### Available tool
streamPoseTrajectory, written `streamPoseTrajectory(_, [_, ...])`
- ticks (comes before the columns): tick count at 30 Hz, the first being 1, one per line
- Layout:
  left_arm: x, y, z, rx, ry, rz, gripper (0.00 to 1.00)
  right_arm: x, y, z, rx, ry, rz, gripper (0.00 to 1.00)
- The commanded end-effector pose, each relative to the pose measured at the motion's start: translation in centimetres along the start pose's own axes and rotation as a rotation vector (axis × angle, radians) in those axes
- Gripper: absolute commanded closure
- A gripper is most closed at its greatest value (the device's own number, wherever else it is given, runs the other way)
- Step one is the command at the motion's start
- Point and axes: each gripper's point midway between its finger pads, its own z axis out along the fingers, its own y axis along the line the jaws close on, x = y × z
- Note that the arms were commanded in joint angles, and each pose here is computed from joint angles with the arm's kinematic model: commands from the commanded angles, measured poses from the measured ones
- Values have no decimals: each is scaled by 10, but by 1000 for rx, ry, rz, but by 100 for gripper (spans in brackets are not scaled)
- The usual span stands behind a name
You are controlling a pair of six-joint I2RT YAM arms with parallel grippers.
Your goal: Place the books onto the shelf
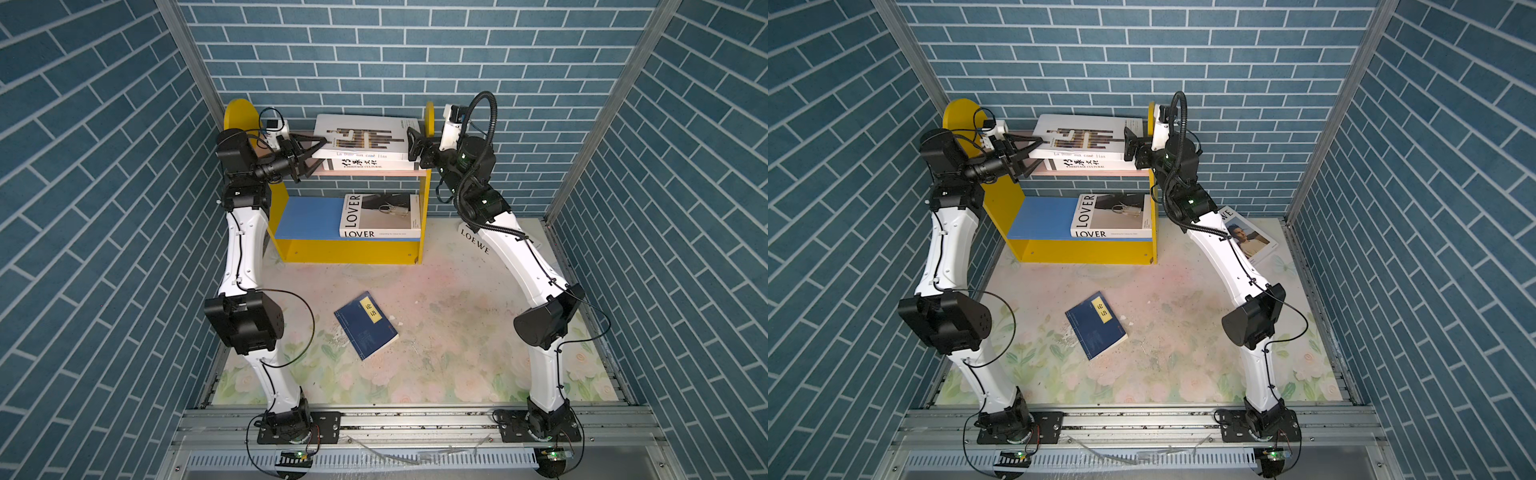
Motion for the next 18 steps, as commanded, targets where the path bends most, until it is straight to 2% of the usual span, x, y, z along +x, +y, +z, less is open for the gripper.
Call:
streamPoseTrajectory(1, [-4, -9, 2, 3, -15, 81, 49, -13, 0, -4, 16, -25, -12, 1])
streamPoseTrajectory(8, [-14, -1, 5, -44, -41, 111, 45, -20, -1, -10, 24, -48, -2, 2])
streamPoseTrajectory(18, [-19, -1, 19, -76, -72, 178, 50, -38, 5, -25, -16, -95, 32, 1])
